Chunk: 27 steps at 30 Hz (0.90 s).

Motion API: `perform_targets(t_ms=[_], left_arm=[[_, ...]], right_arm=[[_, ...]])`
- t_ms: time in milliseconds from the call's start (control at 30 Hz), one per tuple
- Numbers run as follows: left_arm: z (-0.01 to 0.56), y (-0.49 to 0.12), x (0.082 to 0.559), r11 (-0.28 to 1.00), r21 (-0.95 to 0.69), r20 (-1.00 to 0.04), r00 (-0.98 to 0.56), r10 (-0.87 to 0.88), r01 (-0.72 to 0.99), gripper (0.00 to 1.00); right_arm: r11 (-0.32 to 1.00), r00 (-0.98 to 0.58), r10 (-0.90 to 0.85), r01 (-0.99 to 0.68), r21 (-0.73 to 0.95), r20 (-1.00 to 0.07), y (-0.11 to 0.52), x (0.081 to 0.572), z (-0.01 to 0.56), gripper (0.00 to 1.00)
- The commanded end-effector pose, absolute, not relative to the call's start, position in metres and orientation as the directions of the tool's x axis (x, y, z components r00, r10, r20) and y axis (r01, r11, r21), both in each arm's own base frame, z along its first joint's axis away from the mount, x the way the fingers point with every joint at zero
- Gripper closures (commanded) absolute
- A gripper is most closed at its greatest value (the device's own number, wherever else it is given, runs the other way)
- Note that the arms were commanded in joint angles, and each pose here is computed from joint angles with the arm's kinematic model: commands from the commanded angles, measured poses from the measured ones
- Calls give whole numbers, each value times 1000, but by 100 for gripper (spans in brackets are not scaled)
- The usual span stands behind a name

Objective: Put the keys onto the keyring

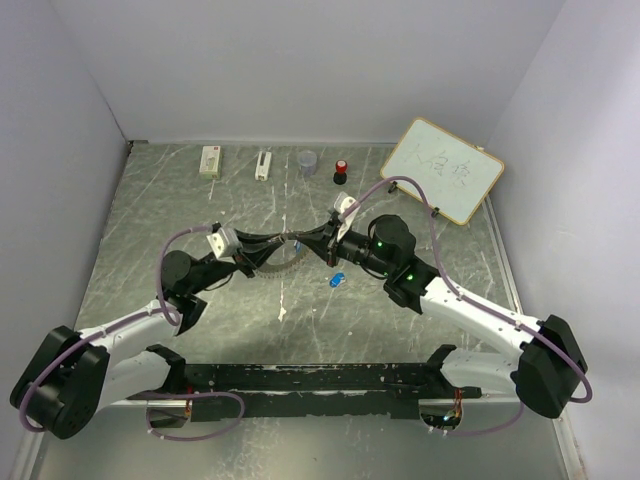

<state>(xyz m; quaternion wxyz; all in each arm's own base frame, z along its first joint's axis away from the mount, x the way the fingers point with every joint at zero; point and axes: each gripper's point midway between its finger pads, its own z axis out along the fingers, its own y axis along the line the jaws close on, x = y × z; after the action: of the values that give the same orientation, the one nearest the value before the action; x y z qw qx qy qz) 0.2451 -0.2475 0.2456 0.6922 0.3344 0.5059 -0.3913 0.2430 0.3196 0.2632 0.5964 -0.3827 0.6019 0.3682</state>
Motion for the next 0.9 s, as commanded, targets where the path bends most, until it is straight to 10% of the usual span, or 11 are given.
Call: perform_targets(t_ms=[0, 867], left_arm=[[265, -252, 248, 478, 114, -946, 242, -214, 871, 93], [265, -257, 249, 472, 117, -948, 240, -209, 874, 93]], right_arm=[[423, 52, 7, -905, -44, -999, 324, 244, 284, 100], [400, 33, -5, -916, -32, -999, 331, 240, 275, 100]])
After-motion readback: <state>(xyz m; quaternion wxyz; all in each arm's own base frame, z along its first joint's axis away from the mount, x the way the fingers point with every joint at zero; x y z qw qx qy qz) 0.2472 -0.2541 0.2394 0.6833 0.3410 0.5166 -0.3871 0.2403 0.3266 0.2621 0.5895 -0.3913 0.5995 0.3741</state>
